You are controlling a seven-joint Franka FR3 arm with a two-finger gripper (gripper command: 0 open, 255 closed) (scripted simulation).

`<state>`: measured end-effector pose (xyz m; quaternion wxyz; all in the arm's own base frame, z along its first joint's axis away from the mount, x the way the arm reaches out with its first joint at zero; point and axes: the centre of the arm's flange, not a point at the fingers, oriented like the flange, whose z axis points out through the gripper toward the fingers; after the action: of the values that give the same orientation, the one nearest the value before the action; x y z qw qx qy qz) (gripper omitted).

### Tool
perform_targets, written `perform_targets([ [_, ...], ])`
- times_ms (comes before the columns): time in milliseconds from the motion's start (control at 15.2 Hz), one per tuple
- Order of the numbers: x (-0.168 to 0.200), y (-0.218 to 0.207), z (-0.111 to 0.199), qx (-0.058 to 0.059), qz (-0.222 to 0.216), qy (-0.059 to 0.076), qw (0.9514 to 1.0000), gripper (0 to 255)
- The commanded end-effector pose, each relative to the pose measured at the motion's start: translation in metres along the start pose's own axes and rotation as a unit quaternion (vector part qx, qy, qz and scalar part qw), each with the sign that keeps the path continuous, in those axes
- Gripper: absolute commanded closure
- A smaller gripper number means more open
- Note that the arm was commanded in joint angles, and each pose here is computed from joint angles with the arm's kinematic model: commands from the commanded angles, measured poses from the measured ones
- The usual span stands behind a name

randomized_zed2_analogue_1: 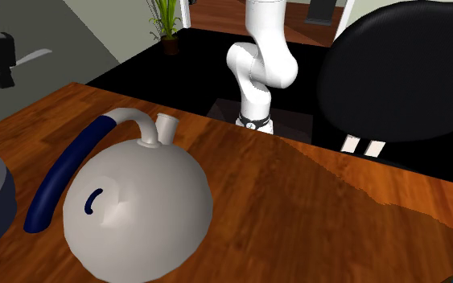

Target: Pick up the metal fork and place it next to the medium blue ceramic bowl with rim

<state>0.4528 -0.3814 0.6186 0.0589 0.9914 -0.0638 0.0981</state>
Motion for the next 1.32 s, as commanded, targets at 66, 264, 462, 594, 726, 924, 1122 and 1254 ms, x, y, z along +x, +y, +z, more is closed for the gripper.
perform_targets([
  [66,-0.003,-0.002,0.016,0.0,0.0,0.0,1.0,255],
  [264,-0.006,-0.004,0.031,0.0,0.0,0.0,1.0,255],
  [462,-0.01,-0.006,0.047,0.0,0.0,0.0,1.0,255],
  [594,-0.012,-0.007,0.057,0.0,0.0,0.0,1.0,255],
  [726,-0.014,-0.008,0.067,0.0,0.0,0.0,1.0,255],
  [924,-0.017,-0.01,0.083,0.0,0.0,0.0,1.0,255],
  [1122,-0.019,-0.011,0.094,0.0,0.0,0.0,1.0,255],
  [1254,-0.019,-0.011,0.094,0.0,0.0,0.0,1.0,255],
])
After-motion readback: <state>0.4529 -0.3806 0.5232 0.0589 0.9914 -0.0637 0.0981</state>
